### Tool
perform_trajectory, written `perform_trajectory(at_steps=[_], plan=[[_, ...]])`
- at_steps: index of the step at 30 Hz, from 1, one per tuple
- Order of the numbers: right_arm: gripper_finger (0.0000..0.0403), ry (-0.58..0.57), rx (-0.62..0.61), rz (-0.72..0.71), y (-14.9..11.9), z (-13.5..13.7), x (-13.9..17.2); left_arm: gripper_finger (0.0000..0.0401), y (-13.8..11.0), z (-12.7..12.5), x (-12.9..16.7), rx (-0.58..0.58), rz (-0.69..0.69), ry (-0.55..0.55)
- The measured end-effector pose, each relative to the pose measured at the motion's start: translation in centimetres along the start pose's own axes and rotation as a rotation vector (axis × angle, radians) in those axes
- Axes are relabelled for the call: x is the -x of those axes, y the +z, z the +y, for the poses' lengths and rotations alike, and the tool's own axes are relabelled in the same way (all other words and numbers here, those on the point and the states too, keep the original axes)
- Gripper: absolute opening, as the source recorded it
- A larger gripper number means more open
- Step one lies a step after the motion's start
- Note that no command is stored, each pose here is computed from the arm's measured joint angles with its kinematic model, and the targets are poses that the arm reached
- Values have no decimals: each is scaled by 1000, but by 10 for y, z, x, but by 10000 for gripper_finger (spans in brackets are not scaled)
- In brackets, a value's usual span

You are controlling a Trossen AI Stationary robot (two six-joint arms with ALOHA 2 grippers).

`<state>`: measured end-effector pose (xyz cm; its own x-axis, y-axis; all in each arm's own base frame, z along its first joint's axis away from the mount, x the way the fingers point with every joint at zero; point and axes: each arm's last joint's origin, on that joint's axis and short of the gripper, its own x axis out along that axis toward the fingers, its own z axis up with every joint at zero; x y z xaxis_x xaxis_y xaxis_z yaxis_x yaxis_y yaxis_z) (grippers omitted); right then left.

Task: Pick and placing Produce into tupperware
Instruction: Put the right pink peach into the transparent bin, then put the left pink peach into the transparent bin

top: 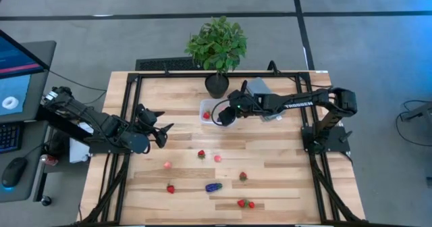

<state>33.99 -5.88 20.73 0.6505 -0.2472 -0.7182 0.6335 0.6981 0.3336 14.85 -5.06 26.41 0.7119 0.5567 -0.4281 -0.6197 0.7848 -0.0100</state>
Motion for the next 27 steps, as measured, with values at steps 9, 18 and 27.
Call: perform_trajectory(at_steps=[9,18,27], plan=[[160,3,1,2,0,0,0,294,0,0,0,-1,0,0],[198,12,0,-2,1,1,0,294,0,0,0,0,0,0],[223,111,87,-36,7,20,32,294,0,0,0,0,0,0]])
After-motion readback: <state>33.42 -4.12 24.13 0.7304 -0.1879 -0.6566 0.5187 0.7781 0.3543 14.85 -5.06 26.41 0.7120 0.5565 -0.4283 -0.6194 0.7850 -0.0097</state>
